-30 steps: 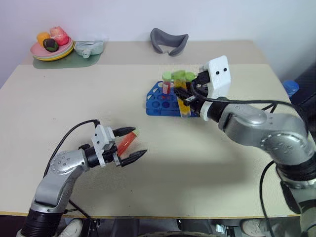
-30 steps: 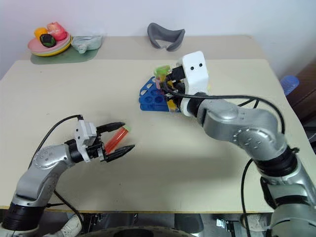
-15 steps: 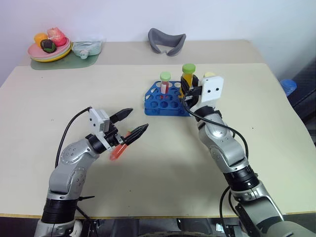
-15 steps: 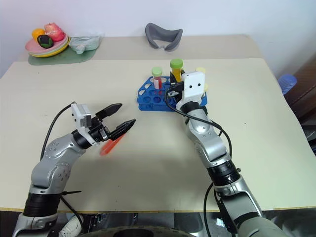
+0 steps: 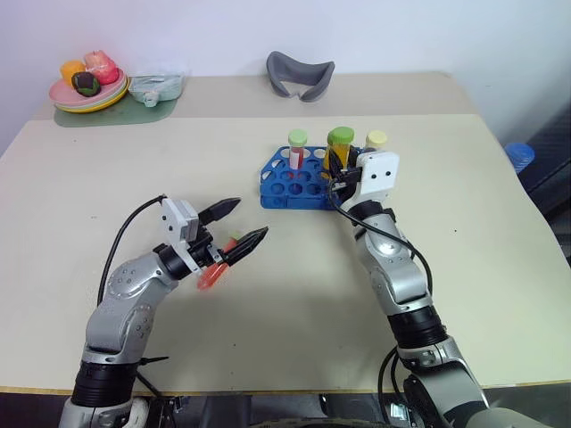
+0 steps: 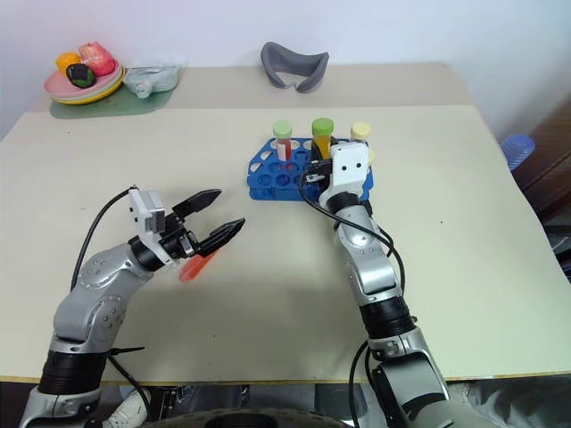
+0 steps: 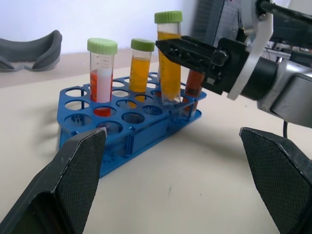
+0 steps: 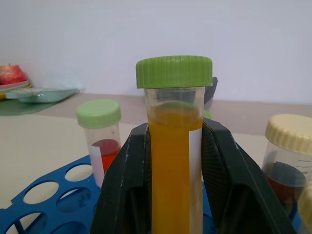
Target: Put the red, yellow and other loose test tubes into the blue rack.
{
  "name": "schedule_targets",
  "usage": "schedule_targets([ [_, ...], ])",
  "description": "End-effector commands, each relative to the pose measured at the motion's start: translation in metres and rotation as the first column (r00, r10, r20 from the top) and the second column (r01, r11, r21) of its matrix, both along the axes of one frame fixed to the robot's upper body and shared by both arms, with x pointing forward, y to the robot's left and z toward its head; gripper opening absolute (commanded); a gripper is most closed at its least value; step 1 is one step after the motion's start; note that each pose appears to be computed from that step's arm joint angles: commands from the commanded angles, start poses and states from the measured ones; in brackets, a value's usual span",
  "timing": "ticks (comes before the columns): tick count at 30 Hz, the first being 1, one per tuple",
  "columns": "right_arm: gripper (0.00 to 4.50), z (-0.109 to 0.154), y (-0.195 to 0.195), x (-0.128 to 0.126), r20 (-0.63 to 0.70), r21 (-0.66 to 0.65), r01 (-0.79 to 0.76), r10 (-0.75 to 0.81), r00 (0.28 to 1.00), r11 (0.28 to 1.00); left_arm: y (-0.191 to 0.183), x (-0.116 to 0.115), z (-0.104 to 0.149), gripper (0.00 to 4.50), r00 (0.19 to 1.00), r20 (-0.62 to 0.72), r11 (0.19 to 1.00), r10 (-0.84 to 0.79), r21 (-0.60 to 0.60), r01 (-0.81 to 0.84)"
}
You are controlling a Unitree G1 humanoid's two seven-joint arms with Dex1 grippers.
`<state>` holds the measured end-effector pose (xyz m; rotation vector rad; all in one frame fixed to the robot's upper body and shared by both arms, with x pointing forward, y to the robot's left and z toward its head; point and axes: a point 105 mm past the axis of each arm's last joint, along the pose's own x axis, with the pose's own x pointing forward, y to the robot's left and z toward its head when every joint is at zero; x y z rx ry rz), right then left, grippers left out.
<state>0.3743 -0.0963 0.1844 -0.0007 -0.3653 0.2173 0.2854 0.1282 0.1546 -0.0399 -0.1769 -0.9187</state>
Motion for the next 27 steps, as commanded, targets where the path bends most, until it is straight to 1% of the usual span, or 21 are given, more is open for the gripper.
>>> schedule_targets([
  [1, 0.79, 0.0038, 0.0000, 0.0005, 0.023, 0.011, -0.001, 0.001, 1.000, 1.000, -0.0007, -0.0027, 0.0077, 4.50, 0.999, 0.044, 1.000, -0.008, 0.012, 0.008],
  [20, 0.79, -0.0028, 0.0088, -0.0030, 0.011, 0.021, -0.048, 0.047, 0.999, 0.999, -0.0012, -0.0042, 0.0058, 4.50, 0.999, 0.036, 1.000, -0.023, 0.015, 0.023],
  [26, 0.79, -0.0042, 0.0045, -0.0028, 0.007, 0.036, -0.042, 0.041, 0.999, 0.998, -0.0017, -0.0051, 0.0054, 4.50, 0.999, 0.034, 1.000, -0.024, 0.016, 0.024],
  [27, 1.29, -0.0025, 0.0044, -0.0031, 0.012, 0.043, -0.045, 0.045, 0.999, 0.998, -0.0018, -0.0051, 0.0054, 4.50, 0.999, 0.033, 1.000, -0.024, 0.016, 0.023],
])
